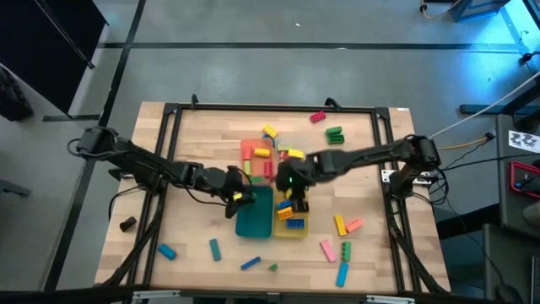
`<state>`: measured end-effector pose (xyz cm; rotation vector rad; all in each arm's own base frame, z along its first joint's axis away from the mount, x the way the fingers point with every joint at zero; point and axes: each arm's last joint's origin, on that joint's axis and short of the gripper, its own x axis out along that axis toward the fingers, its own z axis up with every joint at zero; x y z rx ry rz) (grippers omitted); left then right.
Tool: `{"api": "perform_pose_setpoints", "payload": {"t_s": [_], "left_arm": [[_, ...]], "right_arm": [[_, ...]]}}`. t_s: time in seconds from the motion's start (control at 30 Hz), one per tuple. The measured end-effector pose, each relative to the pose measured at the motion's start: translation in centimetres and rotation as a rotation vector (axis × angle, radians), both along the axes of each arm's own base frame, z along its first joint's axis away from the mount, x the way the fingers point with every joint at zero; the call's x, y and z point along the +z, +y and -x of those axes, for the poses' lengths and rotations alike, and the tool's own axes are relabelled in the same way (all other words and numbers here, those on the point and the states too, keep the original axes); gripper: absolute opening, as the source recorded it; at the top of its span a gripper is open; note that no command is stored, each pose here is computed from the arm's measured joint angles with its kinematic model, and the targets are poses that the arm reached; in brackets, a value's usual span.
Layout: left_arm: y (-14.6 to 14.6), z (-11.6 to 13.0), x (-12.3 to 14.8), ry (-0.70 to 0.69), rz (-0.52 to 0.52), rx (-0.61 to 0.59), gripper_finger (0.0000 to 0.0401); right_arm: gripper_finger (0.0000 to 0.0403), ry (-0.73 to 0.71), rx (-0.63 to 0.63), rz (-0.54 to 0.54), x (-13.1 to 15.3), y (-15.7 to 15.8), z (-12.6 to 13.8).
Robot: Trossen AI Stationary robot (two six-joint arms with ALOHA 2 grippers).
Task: Sort blocks by size
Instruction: Put the left green rectangular block into the blue bin, then put the green rectangular block into the blue bin
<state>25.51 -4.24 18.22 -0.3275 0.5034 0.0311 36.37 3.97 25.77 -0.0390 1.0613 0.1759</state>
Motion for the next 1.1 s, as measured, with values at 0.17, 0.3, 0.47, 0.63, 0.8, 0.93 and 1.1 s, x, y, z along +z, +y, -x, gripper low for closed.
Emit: {"api": "perform_pose_setpoints", "payload": {"t_s": [0.17, 0.3, 0.47, 0.63, 0.8, 0.93, 1.1], "left_arm": [[0.0, -0.1, -0.3, 0.007, -0.073, -0.039, 0.0177], [0.0, -0.1, -0.3, 0.003, -0.133, -0.072, 0.0194], [0.0, -0.1, -0.3, -0.001, -0.205, -0.111, 0.0198], [0.0, -0.1, -0.3, -0.004, -0.259, -0.142, 0.0198], [0.0, -0.1, -0.3, -0.005, -0.271, -0.148, 0.0198], [0.0, -0.1, -0.3, -0.005, -0.265, -0.145, 0.0198], [0.0, -0.1, -0.3, -0.005, -0.266, -0.146, 0.0198]], "right_arm": [[0.0122, -0.092, 0.08, -0.05, 0.5, 5.0, 0.0], [0.0122, -0.164, 0.099, -0.124, 1.1, 8.3, 0.2], [0.0122, -0.203, 0.117, -0.185, 1.5, 11.5, 1.0], [0.0122, -0.257, 0.131, -0.158, 1.8, 14.2, 2.0], [0.0122, -0.328, 0.134, -0.121, 2.1, 16.2, 2.8], [0.0122, -0.346, 0.133, -0.088, 2.2, 17.3, 3.5], [0.0122, -0.368, 0.129, -0.064, 0.7, 18.5, 2.8]]}}
